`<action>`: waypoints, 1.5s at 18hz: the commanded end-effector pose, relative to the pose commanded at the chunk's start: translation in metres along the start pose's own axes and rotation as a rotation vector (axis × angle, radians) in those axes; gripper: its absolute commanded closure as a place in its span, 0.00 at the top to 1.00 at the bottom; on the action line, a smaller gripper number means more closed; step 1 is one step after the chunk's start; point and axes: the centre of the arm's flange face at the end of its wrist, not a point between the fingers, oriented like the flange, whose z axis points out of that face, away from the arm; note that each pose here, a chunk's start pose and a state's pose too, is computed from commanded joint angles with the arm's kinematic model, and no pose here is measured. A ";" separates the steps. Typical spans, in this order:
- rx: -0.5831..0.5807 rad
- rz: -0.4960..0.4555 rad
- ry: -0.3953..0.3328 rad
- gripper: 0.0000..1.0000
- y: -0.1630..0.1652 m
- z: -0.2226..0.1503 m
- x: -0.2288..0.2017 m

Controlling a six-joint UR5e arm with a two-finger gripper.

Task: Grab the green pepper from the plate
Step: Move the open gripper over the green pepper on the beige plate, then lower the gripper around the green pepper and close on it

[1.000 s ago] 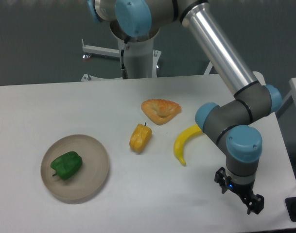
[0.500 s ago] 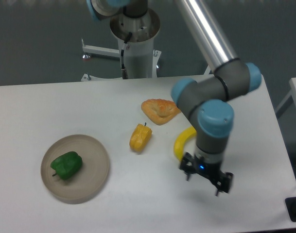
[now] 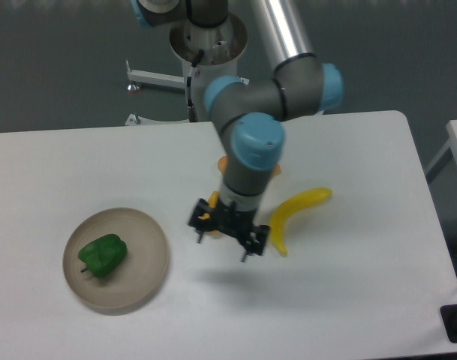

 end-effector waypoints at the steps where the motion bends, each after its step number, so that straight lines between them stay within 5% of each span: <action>1: -0.001 0.015 0.004 1.00 -0.005 0.004 0.013; 9: -0.017 0.115 0.027 1.00 -0.015 0.029 0.081; 27: 0.009 0.186 0.021 1.00 -0.025 0.078 0.108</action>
